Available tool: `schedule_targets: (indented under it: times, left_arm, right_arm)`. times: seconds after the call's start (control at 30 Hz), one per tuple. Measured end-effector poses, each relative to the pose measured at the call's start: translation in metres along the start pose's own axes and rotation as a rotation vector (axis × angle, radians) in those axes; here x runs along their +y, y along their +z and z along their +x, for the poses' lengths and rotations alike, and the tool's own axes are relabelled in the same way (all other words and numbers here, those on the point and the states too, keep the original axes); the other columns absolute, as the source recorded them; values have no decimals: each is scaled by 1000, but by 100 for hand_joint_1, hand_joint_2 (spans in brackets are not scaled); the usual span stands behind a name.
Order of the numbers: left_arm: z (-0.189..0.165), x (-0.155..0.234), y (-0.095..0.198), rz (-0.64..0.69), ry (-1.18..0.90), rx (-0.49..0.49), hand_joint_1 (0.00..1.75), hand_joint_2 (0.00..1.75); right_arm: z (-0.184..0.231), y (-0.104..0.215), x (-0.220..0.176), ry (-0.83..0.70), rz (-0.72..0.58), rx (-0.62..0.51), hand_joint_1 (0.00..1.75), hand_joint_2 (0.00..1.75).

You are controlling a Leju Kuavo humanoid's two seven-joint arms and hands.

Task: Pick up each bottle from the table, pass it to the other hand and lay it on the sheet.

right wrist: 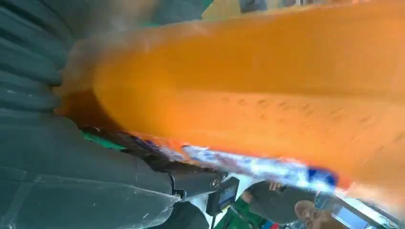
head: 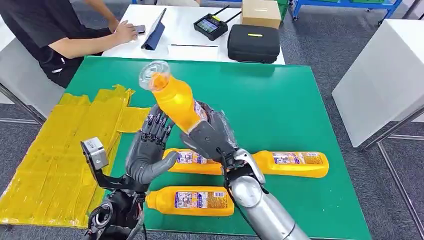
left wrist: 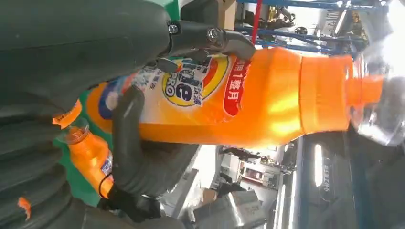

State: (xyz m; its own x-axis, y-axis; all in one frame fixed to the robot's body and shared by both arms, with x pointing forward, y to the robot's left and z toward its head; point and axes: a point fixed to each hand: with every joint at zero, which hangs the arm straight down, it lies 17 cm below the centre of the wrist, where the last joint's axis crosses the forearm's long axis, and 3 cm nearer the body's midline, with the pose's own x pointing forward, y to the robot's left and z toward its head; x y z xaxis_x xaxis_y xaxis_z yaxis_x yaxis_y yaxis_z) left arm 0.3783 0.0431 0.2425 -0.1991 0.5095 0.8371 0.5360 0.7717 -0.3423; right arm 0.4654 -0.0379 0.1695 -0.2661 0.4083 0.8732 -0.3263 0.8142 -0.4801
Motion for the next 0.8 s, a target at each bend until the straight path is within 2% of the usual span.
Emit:
schedule_targets:
  times: [0.43, 0.57, 0.8]
  left_arm:
    - [9, 38, 8, 149, -47, -11, 0, 175]
    - [22, 53, 12, 202, -75, -39, 0, 175]
    - [35, 55, 28, 226, -110, -67, 0, 175]
  right_arm:
    - [12, 14, 59, 74, 125, 3, 175, 175]
    - [28, 38, 100, 83, 214, -35, 175, 175]
    - [48, 59, 117, 112, 242, -77, 175, 175]
